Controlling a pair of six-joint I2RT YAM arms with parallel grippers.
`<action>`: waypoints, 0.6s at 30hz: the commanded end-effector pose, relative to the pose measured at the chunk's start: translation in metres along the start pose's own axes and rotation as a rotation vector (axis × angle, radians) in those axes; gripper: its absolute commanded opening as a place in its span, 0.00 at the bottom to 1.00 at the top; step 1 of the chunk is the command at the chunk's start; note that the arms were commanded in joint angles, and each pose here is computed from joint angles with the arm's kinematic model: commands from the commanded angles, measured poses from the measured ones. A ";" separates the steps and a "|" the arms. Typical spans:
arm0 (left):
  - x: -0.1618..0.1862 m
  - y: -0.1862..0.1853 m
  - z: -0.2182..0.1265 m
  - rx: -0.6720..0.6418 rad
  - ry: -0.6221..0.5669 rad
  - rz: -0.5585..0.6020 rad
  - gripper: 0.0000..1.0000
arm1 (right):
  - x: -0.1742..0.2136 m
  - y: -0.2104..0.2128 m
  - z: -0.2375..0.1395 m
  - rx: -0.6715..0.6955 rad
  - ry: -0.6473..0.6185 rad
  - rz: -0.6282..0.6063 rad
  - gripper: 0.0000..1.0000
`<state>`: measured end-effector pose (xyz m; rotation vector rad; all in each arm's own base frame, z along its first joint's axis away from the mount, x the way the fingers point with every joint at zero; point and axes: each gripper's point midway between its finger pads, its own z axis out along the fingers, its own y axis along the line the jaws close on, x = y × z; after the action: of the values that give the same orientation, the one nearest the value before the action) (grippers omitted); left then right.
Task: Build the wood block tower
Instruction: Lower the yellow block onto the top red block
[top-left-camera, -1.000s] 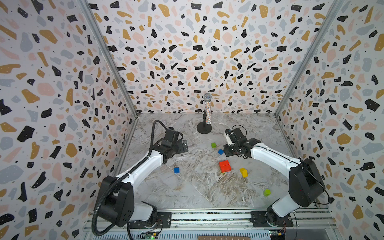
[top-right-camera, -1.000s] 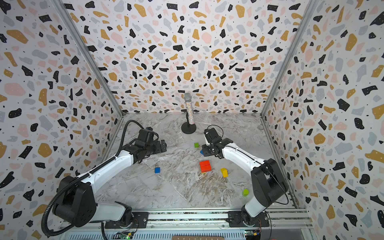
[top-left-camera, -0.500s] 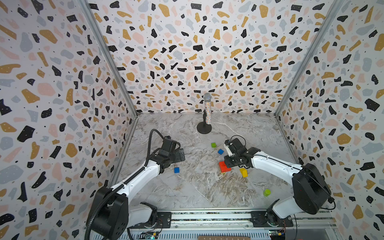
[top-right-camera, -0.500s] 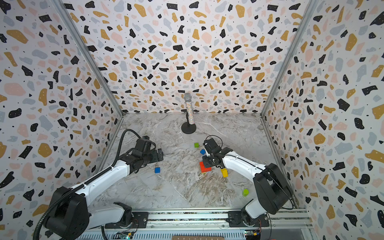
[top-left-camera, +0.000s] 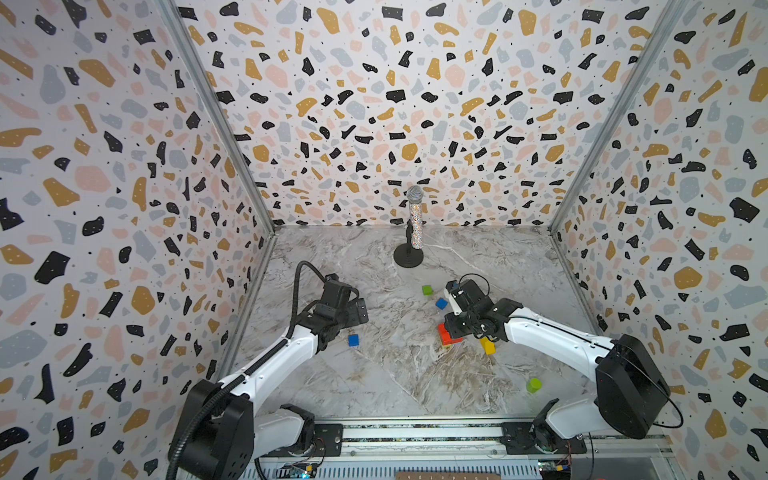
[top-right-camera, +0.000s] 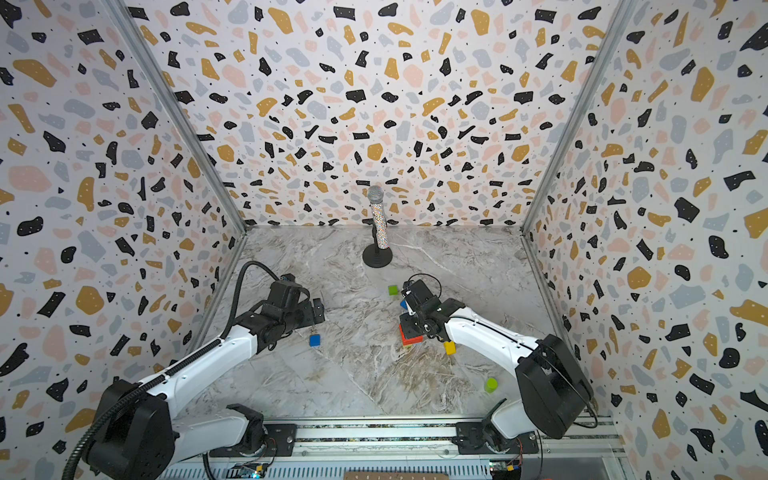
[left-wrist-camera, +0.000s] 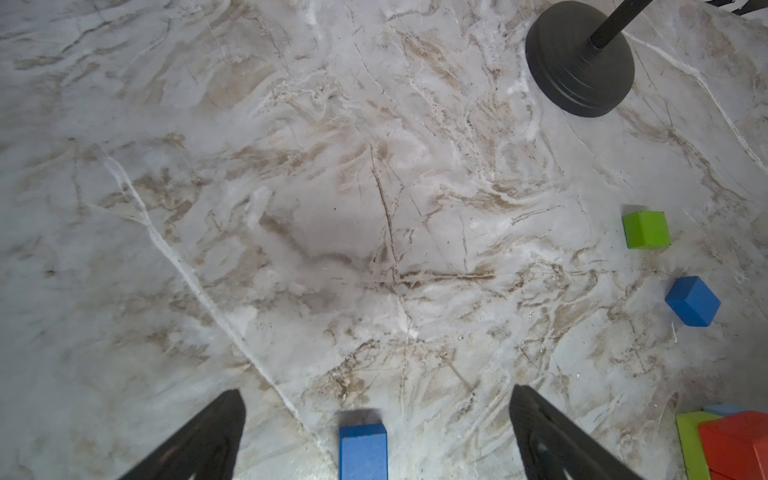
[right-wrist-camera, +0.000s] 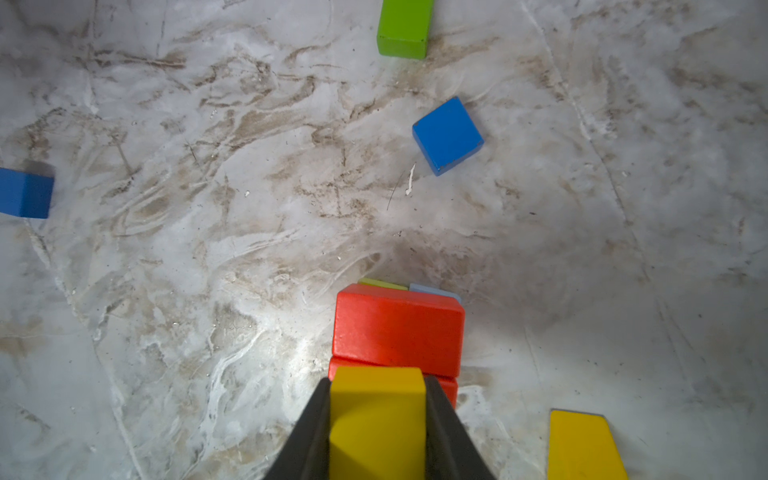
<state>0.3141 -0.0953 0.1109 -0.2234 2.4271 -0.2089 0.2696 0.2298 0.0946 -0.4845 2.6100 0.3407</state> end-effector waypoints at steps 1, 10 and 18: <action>-0.005 0.001 -0.002 -0.001 -0.034 -0.003 1.00 | 0.009 -0.002 0.001 0.025 0.024 0.005 0.26; -0.004 0.001 -0.003 0.001 -0.035 -0.002 1.00 | 0.015 -0.008 0.011 0.068 0.044 -0.008 0.26; -0.004 0.001 -0.003 0.000 -0.036 0.000 1.00 | 0.014 -0.008 0.013 0.070 0.040 -0.010 0.26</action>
<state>0.3144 -0.0942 0.1120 -0.2281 2.4198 -0.2049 0.2668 0.2248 0.0745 -0.4946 2.6496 0.2575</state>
